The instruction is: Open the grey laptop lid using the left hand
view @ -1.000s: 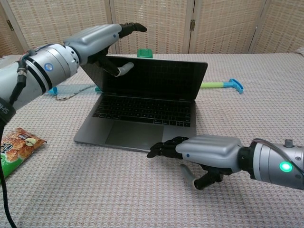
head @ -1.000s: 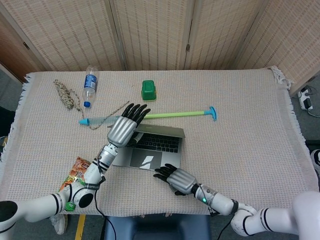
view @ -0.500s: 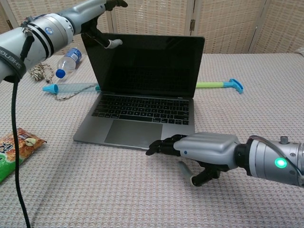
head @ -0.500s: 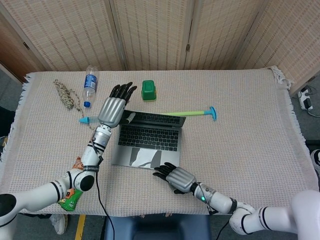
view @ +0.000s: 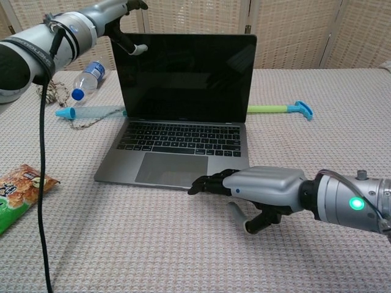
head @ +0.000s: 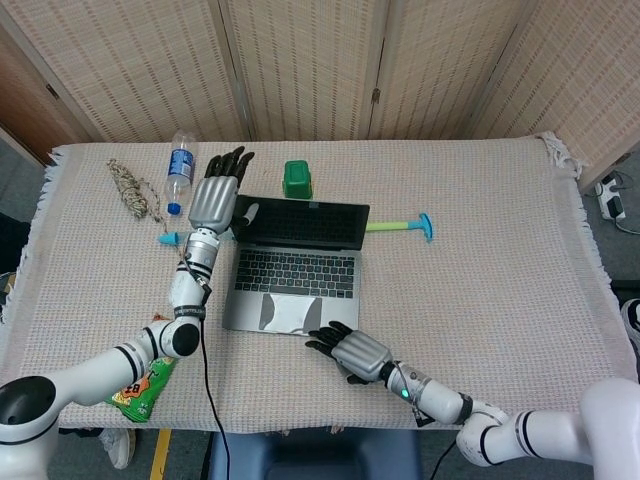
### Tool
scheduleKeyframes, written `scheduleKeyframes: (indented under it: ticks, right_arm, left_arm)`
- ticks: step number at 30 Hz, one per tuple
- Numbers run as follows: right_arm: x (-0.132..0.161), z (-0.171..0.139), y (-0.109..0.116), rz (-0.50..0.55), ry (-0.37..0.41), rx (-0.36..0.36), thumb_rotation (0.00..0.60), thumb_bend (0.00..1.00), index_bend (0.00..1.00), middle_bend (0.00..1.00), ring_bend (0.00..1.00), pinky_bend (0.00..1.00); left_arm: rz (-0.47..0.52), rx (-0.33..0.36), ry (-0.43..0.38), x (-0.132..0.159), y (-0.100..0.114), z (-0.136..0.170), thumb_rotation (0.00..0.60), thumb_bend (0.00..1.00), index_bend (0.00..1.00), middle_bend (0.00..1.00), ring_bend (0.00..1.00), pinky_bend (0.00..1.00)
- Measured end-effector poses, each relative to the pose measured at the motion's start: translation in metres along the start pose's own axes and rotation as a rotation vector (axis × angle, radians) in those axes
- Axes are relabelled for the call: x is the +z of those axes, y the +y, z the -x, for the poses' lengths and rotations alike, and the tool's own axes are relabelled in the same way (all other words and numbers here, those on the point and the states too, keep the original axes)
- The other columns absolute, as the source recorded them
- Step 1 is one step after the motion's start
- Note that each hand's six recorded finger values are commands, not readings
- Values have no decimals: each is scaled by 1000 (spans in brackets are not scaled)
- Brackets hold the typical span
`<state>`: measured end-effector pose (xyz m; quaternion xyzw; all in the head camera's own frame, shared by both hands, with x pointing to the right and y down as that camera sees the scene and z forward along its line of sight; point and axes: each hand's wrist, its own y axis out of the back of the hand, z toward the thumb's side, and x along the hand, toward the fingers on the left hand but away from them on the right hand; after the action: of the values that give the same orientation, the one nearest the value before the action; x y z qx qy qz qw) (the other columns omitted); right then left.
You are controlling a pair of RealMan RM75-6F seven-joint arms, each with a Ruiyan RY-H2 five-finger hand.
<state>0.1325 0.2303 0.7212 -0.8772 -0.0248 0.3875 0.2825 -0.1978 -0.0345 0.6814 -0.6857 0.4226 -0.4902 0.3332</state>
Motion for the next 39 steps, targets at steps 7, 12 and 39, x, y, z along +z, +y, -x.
scheduleKeyframes:
  ticks: [7, 12, 39]
  right_arm:
    - [-1, 1, 0, 0, -5, 0, 600, 921, 0, 0, 43, 0]
    - [-1, 1, 1, 1, -7, -5, 600, 921, 0, 0, 43, 0]
    - [-14, -70, 50, -80, -69, -263, 600, 877, 0, 0, 77, 0]
  left_arm:
    - [-2, 6, 61, -15, 4, -8, 600, 406, 0, 3, 0, 0]
    - [-2, 6, 97, -28, 7, -10, 600, 406, 0, 3, 0, 0]
    - [88, -18, 20, -79, 27, 90, 600, 420, 0, 10, 0, 0]
